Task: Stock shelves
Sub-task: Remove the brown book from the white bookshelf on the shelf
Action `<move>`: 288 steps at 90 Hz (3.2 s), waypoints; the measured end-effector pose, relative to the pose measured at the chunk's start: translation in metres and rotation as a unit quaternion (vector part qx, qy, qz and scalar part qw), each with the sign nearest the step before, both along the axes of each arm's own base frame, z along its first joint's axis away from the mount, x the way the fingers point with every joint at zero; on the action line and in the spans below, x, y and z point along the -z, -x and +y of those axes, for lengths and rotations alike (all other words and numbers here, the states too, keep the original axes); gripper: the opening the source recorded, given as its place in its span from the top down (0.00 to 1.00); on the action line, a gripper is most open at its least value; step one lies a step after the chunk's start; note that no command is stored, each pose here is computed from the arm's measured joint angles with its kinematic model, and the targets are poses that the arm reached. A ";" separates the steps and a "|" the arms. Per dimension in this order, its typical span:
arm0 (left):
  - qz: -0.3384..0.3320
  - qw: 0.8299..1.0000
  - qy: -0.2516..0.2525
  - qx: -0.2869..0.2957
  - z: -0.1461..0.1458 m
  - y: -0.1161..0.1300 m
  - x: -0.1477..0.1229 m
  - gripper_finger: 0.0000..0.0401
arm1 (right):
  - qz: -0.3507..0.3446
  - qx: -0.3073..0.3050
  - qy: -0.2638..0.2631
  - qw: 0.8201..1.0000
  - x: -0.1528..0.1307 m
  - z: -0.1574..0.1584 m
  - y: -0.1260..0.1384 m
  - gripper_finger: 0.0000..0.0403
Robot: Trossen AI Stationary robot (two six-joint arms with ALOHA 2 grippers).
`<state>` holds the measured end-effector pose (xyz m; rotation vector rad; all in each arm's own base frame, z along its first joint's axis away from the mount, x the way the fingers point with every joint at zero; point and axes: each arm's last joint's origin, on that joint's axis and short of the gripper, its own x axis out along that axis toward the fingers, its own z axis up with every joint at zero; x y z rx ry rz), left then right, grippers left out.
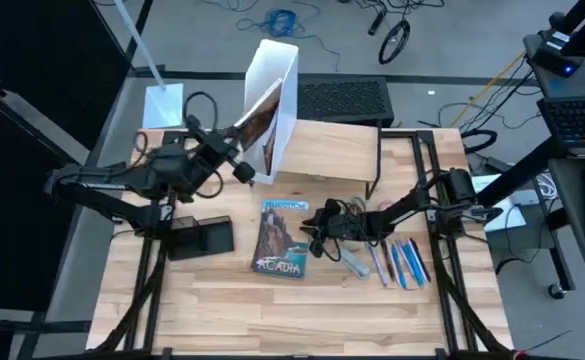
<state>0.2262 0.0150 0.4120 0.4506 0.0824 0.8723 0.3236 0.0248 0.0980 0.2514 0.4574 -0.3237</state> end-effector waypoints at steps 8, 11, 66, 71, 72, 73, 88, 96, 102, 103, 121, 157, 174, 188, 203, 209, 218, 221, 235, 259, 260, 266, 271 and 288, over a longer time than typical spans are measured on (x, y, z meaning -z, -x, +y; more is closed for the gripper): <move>-0.004 1.000 -0.020 0.006 -0.005 0.010 -0.017 0.98 | -0.001 0.001 -0.001 1.000 0.000 0.000 0.000 0.83; -0.006 1.000 -0.026 0.010 -0.007 0.014 -0.022 0.98 | -0.001 0.001 -0.001 1.000 0.000 0.000 0.000 0.83; -0.081 0.952 -0.041 0.293 -0.072 0.077 -0.075 0.98 | -0.086 -0.021 0.037 0.995 -0.067 -0.001 0.008 0.83; -0.097 0.943 -0.021 0.319 -0.075 0.084 -0.076 0.98 | -0.091 -0.023 0.044 0.995 -0.076 -0.001 0.011 0.83; -0.099 0.941 -0.016 0.324 -0.075 0.085 -0.076 0.98 | -0.092 -0.024 0.045 0.994 -0.078 -0.001 0.011 0.83; -0.101 0.939 -0.011 0.329 -0.076 0.086 -0.076 0.98 | -0.092 -0.025 0.046 0.994 -0.079 -0.001 0.012 0.83; -0.079 0.905 0.087 0.410 -0.082 0.091 -0.062 0.98 | -0.083 -0.032 0.064 0.994 -0.102 -0.003 0.026 0.83; -0.047 0.886 0.141 0.438 -0.086 0.088 -0.050 0.98 | -0.088 -0.036 0.076 0.993 -0.117 -0.004 0.035 0.83; -0.024 0.878 0.178 0.443 -0.089 0.084 -0.037 0.98 | -0.100 -0.038 0.084 0.991 -0.129 -0.005 0.042 0.83; -0.020 0.877 0.184 0.442 -0.090 0.083 -0.035 0.98 | -0.101 -0.039 0.086 0.990 -0.131 -0.005 0.044 0.83; -0.012 0.877 0.276 0.392 -0.093 0.057 0.010 0.98 | -0.136 -0.045 0.114 0.983 -0.160 -0.007 0.063 0.83; -0.065 0.825 0.473 0.304 -0.071 0.033 0.141 0.98 | -0.142 -0.050 0.132 0.980 -0.174 -0.008 0.077 0.83; -0.050 0.824 0.511 0.240 -0.057 0.027 0.179 0.98 | -0.129 -0.036 0.136 0.982 -0.171 -0.009 0.077 0.83; -0.038 0.830 0.516 0.207 -0.049 0.021 0.192 0.98 | -0.121 -0.028 0.139 0.982 -0.170 -0.010 0.077 0.83; -0.021 0.836 0.517 0.181 -0.043 0.013 0.203 0.98 | -0.109 -0.028 0.134 0.985 -0.167 -0.010 0.078 0.83; -0.014 0.838 0.518 0.171 -0.042 0.011 0.208 0.98 | -0.101 -0.027 0.130 0.986 -0.165 -0.010 0.078 0.83; -0.007 0.840 0.519 0.158 -0.039 0.007 0.214 0.96 | -0.085 -0.026 0.124 0.988 -0.160 -0.010 0.076 0.83; -0.004 0.840 0.519 0.155 -0.038 0.006 0.215 0.95 | -0.078 -0.027 0.122 0.989 -0.157 -0.010 0.075 0.83; -0.007 0.842 0.518 0.151 -0.037 0.001 0.220 0.90 | -0.040 -0.028 0.111 0.993 -0.140 -0.008 0.066 0.83; 0.005 0.846 0.505 0.174 -0.039 -0.008 0.225 0.73 | 0.016 -0.043 0.087 0.995 -0.108 -0.006 0.050 0.83; 0.008 0.846 0.504 0.175 -0.039 -0.008 0.226 0.72 | 0.018 -0.046 0.085 0.995 -0.107 -0.005 0.050 0.83; 0.027 0.851 0.492 0.182 -0.039 -0.008 0.227 0.66 | 0.029 -0.074 0.071 0.994 -0.100 -0.003 0.047 0.83; 0.040 0.856 0.480 0.191 -0.039 -0.008 0.227 0.61 | 0.041 -0.098 0.058 0.993 -0.094 -0.002 0.045 0.83; 0.115 0.866 0.445 0.198 -0.039 -0.002 0.226 0.51 | 0.090 -0.116 0.014 0.989 -0.068 0.001 0.039 0.83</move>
